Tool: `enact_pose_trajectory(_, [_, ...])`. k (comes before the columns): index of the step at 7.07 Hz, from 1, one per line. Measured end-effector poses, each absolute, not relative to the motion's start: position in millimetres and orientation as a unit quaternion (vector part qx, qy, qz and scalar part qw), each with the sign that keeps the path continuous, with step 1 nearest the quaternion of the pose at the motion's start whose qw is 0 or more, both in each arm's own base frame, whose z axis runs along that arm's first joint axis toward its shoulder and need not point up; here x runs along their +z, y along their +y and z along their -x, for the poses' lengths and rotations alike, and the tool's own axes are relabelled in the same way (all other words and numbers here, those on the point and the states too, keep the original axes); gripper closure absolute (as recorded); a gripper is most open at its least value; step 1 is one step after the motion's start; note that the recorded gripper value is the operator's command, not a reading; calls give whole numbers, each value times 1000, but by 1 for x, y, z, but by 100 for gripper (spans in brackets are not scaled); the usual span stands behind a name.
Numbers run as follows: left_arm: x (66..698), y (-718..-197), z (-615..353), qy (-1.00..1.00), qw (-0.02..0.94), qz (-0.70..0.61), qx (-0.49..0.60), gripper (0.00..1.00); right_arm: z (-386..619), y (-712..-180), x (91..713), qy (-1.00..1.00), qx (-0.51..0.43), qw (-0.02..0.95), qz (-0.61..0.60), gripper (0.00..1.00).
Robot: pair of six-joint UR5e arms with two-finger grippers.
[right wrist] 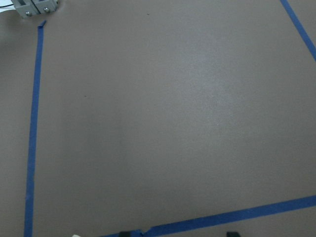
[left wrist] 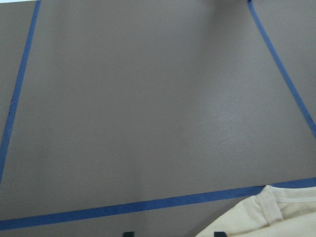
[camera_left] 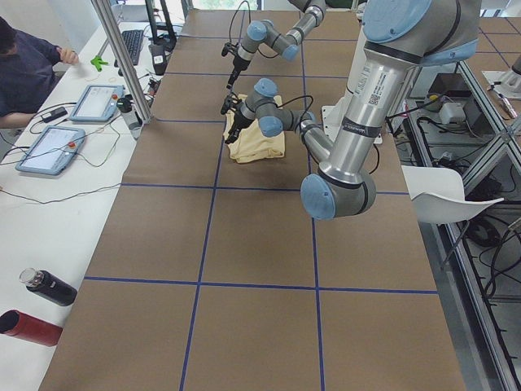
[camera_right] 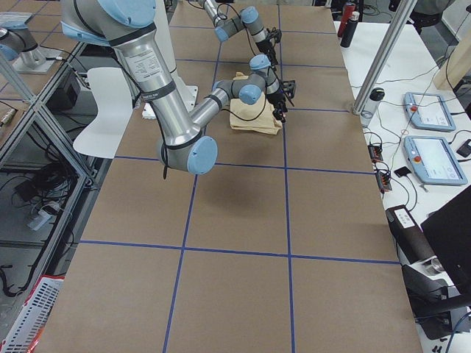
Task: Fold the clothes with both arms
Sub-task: 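Release the hem and raise both grippers away from the shirt, then lower the left gripper to the side edge of the folded shirt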
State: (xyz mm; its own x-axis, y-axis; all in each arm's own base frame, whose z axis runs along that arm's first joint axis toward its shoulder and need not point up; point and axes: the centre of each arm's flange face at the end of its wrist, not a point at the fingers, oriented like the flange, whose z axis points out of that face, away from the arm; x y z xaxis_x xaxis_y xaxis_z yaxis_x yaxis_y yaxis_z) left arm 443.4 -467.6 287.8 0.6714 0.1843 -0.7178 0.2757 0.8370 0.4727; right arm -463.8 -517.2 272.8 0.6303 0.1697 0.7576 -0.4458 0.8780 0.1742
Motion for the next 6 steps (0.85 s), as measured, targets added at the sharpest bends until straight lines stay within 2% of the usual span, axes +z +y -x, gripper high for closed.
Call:
enact_pose_trajectory(2, [298,-436,-408,423,865,-271,-3,0,433,-508,277,-402,153,885,-178,0])
enact_pose_trajectory(4, [317,-400,-423,441,869,-221,-32,1,423,-502,282,-402,147,886,-181,0])
enact_pose_trajectory(5, [320,-378,-442,452,870,-192,-45,10,422,-501,283,-402,146,886,-181,0])
enact_pose_trajectory(6, [324,-361,-457,456,871,-173,-56,27,422,-501,283,-401,145,886,-182,0])
